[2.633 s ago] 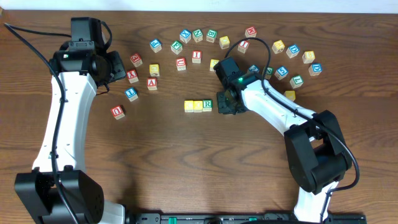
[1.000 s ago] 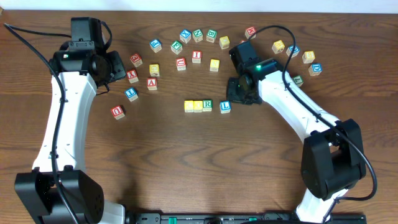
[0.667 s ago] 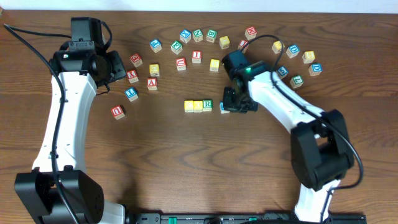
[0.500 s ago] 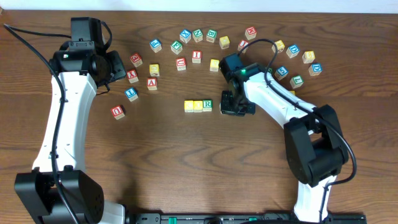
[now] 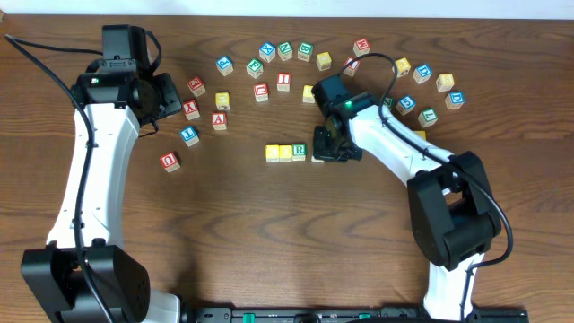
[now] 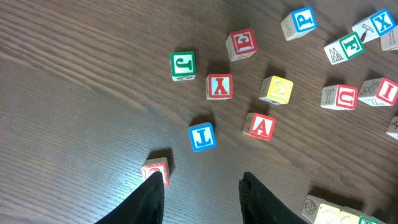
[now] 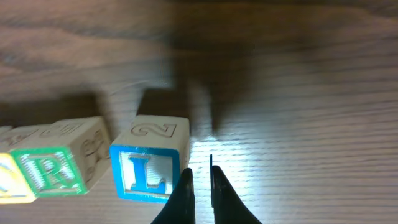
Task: Spell out CORL
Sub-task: 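Push the L block left against the R block with the right gripper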
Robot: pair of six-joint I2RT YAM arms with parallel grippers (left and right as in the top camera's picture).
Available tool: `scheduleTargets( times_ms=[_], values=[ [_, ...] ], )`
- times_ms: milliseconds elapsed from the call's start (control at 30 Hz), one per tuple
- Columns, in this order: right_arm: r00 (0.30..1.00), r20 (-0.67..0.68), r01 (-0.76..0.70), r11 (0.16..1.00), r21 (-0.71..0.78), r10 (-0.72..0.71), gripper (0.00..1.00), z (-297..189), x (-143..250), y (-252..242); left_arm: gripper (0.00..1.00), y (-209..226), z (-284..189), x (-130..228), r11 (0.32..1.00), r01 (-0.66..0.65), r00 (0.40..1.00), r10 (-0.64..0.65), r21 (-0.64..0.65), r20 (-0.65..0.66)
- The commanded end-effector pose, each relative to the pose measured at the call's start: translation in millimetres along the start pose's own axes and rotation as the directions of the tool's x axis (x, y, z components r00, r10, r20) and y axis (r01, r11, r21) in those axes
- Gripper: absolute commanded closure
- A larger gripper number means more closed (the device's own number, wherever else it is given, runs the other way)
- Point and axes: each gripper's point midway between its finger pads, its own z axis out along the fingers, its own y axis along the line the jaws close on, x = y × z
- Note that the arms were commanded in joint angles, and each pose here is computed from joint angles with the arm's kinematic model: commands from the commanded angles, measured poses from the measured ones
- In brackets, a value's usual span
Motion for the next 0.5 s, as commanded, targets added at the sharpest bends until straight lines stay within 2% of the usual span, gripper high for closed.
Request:
scheduleTargets(
  times_ms=[0, 467],
  values=[
    [1.0, -0.005, 0.024, 1.0, -0.014, -0.024, 0.94, -1, 5, 11, 0.61, 2, 7, 5, 1.0, 0.006, 1.0, -0.006, -0.011, -0.022],
    [1.0, 0.0, -0.023, 1.0, -0.003, 0.023, 0.94, -1, -6, -8, 0.61, 2, 7, 5, 1.0, 0.006, 1.0, -0.006, -0.011, -0.023]
  ],
)
